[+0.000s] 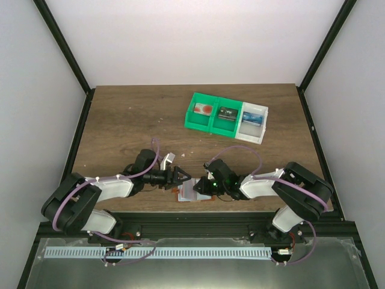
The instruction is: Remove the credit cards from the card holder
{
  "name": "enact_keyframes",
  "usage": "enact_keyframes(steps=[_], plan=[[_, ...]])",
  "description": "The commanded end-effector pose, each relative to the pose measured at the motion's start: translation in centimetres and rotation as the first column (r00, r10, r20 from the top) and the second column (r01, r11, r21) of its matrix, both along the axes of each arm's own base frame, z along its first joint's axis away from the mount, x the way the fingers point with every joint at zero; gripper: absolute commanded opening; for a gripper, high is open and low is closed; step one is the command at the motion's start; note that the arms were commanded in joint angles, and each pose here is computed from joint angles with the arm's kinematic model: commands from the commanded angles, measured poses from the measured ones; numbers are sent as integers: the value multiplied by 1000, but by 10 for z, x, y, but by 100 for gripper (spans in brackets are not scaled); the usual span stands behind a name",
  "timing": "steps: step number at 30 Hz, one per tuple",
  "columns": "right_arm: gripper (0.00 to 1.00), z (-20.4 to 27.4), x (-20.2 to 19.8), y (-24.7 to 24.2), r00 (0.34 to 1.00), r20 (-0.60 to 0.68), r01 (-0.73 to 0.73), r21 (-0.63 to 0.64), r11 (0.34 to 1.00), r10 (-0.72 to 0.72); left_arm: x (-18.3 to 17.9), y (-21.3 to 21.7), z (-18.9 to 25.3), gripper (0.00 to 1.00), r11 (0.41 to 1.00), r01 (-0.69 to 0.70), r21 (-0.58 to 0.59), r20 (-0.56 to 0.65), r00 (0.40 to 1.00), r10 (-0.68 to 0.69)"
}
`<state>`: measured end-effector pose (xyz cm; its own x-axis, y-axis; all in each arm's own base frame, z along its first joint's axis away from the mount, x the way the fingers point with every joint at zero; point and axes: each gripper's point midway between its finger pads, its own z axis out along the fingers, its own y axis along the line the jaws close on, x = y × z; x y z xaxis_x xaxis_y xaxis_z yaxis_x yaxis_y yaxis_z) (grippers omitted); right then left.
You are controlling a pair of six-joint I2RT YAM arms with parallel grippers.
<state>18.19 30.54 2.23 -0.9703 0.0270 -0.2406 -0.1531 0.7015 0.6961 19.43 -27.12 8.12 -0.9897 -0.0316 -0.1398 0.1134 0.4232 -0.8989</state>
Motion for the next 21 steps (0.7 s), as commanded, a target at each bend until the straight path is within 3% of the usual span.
enact_keyframes(steps=[1,11,21], plan=[[7,-11,-9,-8,999,-40,-8,-50,999,6,-1,-7,15,80,998,23,-55,33,999,-22],[2,-8,-10,-3,999,-40,-25,-21,999,24,-3,-16,28,80,994,28,-106,39,999,-24],[3,2,-9,2,999,-16,-38,18,999,38,-1,-19,33,79,990,28,-138,48,999,-21]])
